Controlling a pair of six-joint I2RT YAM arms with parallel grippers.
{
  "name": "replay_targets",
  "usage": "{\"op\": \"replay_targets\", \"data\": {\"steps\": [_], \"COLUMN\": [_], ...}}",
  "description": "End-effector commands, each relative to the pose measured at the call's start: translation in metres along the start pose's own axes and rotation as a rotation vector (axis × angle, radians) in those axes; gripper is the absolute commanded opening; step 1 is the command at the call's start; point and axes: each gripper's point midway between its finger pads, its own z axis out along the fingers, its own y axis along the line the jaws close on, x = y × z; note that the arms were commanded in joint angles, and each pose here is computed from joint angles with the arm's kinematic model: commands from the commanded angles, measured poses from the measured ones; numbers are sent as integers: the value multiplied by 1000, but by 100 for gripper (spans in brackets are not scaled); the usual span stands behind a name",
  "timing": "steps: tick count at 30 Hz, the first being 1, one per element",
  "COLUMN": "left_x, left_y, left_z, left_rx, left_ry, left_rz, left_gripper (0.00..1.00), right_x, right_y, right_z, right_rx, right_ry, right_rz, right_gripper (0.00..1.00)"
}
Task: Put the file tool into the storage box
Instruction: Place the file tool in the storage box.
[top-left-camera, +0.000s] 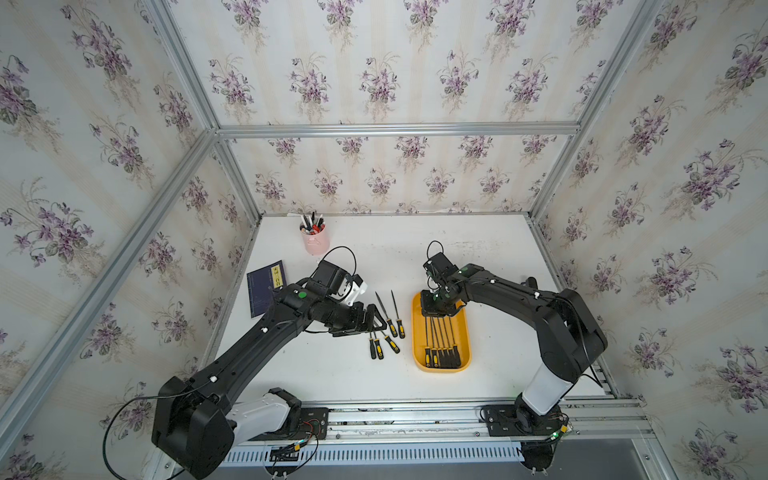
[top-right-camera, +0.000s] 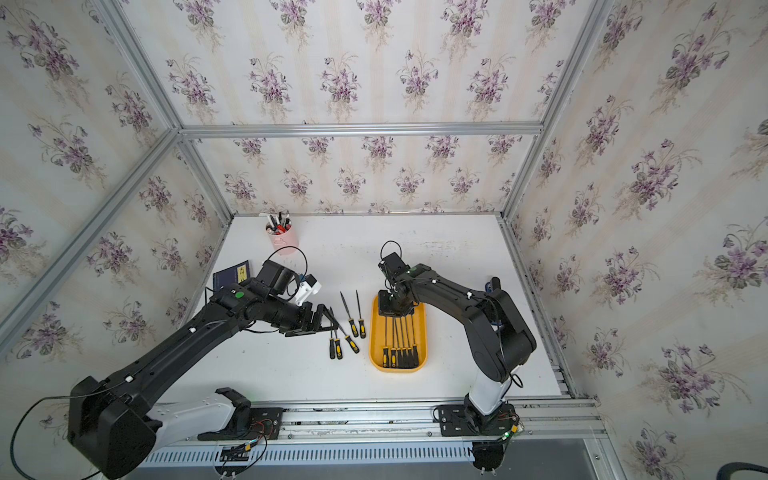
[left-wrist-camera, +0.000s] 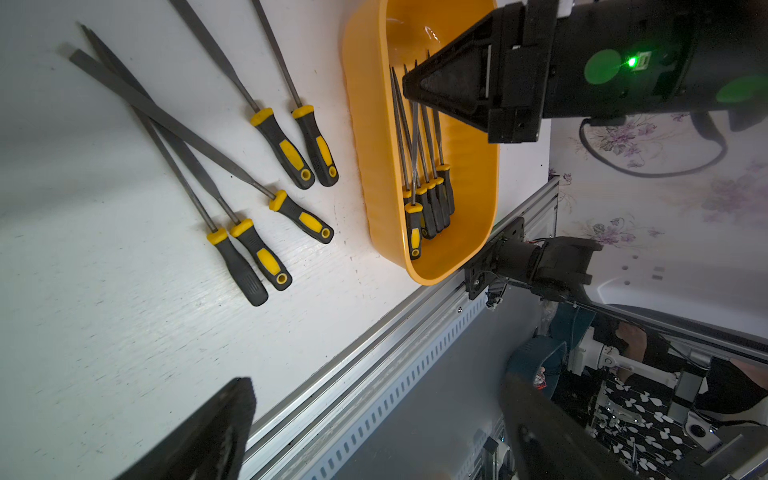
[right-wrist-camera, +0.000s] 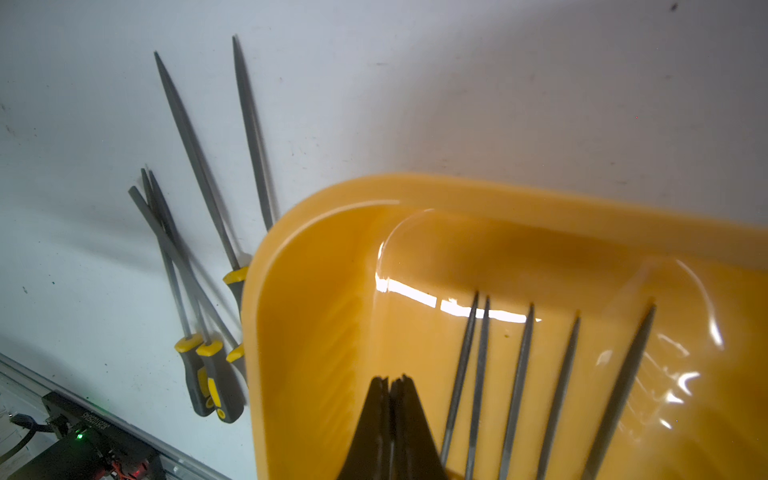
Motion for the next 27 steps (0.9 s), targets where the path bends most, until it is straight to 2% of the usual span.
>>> {"op": "replay_targets", "data": {"steps": [1, 20, 23, 27], "left_x": [1, 3, 3, 3], "left_y": [2, 12, 14, 16], "left_z": [1, 9, 9, 10], "left_rx": [-4, -16, -17, -17], "left_ry": [9, 29, 30, 32], "left_rz": [12, 1, -3, -6], "left_gripper": [96, 97, 96, 96], "right_x": [0, 5, 4, 3], "right_y": [-2, -9, -9, -8], "right_z": [4, 17, 17, 15], "right_rx": [2, 21, 23, 22], "right_ry": [-2, 19, 19, 15], "right_rz": [13, 17, 17, 15], "right_gripper": [0, 0, 3, 11]}}
